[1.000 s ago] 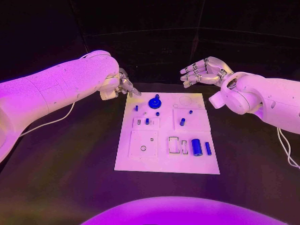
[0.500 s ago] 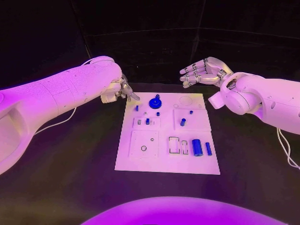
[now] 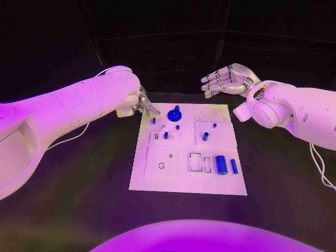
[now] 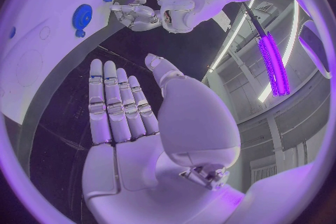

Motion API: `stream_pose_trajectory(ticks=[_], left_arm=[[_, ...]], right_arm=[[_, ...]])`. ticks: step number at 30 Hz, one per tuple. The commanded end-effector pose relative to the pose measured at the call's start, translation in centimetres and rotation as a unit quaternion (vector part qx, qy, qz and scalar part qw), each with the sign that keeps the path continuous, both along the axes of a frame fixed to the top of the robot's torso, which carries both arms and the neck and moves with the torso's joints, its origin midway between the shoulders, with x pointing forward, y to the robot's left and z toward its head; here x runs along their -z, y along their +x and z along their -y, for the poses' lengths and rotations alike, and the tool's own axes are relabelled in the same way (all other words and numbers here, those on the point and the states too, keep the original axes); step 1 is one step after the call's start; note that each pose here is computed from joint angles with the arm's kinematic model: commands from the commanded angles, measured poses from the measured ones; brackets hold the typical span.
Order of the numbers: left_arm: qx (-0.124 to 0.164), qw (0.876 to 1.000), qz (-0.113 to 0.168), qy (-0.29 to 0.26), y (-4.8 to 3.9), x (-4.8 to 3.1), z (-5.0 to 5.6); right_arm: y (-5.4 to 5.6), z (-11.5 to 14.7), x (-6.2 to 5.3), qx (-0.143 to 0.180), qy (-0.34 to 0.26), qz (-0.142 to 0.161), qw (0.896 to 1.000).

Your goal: Assemble the parts on the task board

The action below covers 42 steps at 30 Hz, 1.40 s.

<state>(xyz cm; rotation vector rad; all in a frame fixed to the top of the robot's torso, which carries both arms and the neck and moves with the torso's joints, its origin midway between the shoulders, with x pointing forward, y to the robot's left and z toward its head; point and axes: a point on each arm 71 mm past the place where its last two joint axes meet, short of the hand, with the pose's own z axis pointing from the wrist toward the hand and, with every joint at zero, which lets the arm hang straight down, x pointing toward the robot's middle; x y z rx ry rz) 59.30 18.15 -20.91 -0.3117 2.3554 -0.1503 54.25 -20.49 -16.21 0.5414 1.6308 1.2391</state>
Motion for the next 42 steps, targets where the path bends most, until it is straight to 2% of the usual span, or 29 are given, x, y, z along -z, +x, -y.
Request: stream_pose_trajectory(ticks=[1, 14, 42], left_arm=[[0.015, 1.000, -0.003, -0.004, -0.03, 0.17, 0.34], [0.022, 1.000, -0.005, -0.012, -0.04, 0.76, 1.19], [0.020, 1.000, -0.021, 0.000, -0.01, 1.15, 1.34]], right_arm=[[0.03, -0.08, -0.20, -0.001, 0.002, 0.006, 1.000], [0.06, -0.33, -0.20, -0.003, 0.002, 0.006, 1.000], [0.10, -0.69, -0.19, -0.007, 0.003, 0.006, 1.000]])
